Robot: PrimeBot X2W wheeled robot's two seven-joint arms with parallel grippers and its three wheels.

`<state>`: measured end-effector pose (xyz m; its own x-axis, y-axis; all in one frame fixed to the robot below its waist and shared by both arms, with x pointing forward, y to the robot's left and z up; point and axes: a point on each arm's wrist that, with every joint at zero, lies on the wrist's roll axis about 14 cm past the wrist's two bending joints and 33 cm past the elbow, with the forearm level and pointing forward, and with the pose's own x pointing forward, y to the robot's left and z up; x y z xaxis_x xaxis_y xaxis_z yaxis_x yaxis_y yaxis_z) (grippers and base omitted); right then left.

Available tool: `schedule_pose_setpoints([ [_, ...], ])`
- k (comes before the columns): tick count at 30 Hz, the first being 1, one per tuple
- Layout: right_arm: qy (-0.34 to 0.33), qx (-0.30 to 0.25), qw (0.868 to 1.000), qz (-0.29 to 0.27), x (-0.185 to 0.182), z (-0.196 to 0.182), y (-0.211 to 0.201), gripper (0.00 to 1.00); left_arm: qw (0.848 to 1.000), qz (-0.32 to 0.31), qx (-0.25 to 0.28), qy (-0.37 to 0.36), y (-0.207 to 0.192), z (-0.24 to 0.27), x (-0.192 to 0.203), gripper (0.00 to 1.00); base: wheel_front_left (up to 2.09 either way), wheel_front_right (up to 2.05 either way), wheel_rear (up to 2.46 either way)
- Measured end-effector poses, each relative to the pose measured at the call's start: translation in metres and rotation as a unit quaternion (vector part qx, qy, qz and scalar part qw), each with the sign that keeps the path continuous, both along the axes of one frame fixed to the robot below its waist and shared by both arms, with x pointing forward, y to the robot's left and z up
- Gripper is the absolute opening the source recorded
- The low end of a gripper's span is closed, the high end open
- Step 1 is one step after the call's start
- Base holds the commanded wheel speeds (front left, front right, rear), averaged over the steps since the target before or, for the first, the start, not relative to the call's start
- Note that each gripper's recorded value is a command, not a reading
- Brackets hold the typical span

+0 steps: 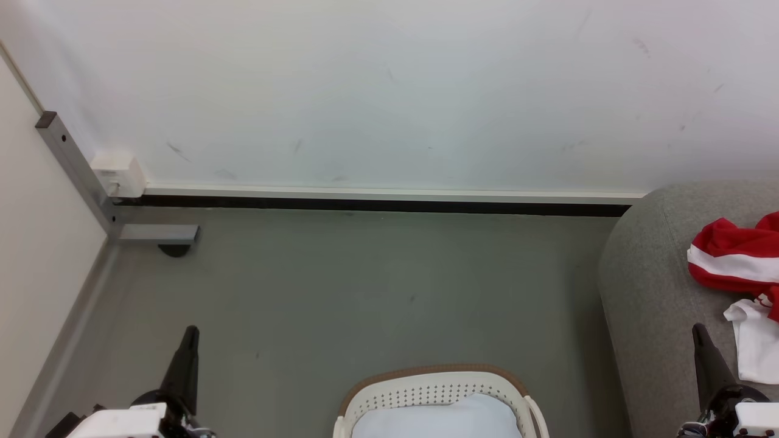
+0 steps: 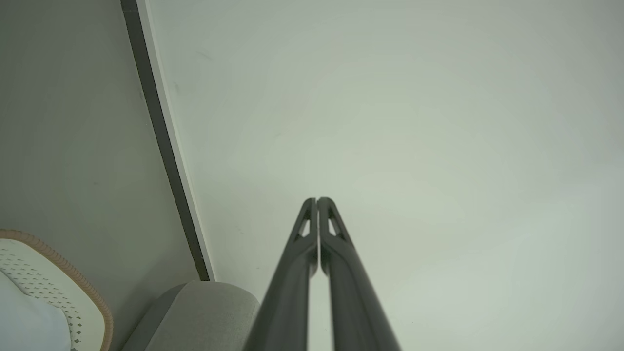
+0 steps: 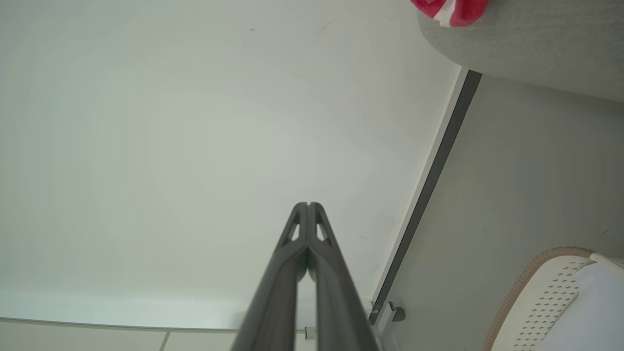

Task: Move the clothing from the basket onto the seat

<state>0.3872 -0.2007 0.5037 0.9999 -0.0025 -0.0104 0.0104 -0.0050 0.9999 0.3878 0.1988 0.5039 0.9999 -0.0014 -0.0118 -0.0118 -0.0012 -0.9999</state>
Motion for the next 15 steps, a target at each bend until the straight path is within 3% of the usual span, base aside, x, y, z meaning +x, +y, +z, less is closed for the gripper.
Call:
schedule_pose_setpoints([
  [15,0.0,0.0,1.0,0.001,0.0,0.0,0.0002,0.0,1.0,0.0,0.0,0.0,0.0,0.0,0.0,0.0,0.0,0.0,0.0],
])
